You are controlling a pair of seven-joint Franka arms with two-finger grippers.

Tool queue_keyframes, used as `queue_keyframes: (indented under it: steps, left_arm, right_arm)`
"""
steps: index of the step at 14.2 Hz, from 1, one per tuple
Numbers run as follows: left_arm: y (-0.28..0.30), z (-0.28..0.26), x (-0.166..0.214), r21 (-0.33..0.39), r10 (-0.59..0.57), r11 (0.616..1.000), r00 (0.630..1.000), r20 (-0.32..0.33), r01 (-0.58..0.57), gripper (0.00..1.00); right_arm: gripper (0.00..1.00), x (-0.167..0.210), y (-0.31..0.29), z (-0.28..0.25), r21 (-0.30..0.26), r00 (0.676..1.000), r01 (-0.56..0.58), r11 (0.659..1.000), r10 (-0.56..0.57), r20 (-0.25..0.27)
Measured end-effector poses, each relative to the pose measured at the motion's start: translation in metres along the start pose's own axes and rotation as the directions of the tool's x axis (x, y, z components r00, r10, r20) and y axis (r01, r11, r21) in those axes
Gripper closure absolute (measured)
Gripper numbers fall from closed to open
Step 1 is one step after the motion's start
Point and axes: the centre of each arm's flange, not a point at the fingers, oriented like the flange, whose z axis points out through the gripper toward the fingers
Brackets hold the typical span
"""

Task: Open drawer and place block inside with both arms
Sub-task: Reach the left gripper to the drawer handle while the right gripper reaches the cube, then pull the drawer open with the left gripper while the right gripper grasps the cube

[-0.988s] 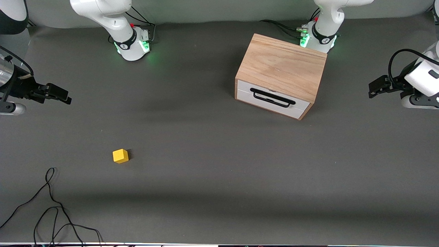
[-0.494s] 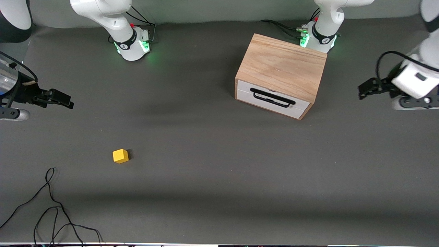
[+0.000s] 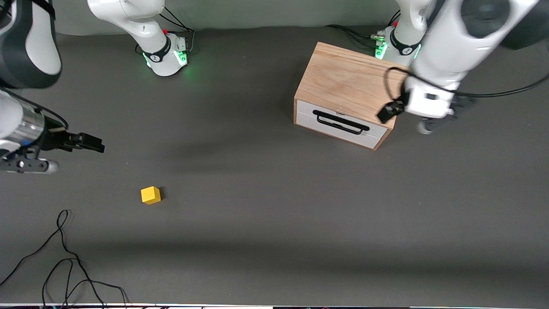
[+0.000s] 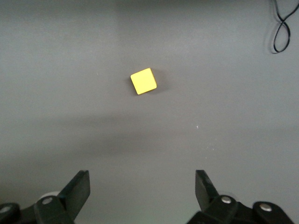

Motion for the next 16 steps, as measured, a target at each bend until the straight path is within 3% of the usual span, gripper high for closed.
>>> queue_keyframes:
  steps: [4,9,11,16]
  left_arm:
    - [0.048,0.025,-0.047,0.038,-0.247,0.968,0.969,0.015,0.247,0.0]
    - [0.074,0.05,-0.066,0.084,-0.522,0.851,0.853,0.011,0.519,0.0]
    - [0.079,0.061,-0.07,0.102,-0.551,0.83,0.834,0.007,0.548,0.0]
    - [0.098,0.114,-0.065,0.108,-0.56,0.825,0.828,0.022,0.555,0.0]
  right_arm:
    - [0.0,0.035,-0.004,0.061,-0.01,1.0,0.003,1.0,-0.003,-0.007]
    - [0.0,0.07,-0.025,0.13,-0.022,0.998,0.04,0.999,-0.041,-0.048]
    - [0.0,0.081,-0.031,0.158,-0.028,0.996,0.057,0.998,-0.059,-0.066]
    - [0.0,0.089,-0.029,0.233,-0.037,0.988,0.079,0.996,-0.083,-0.132]
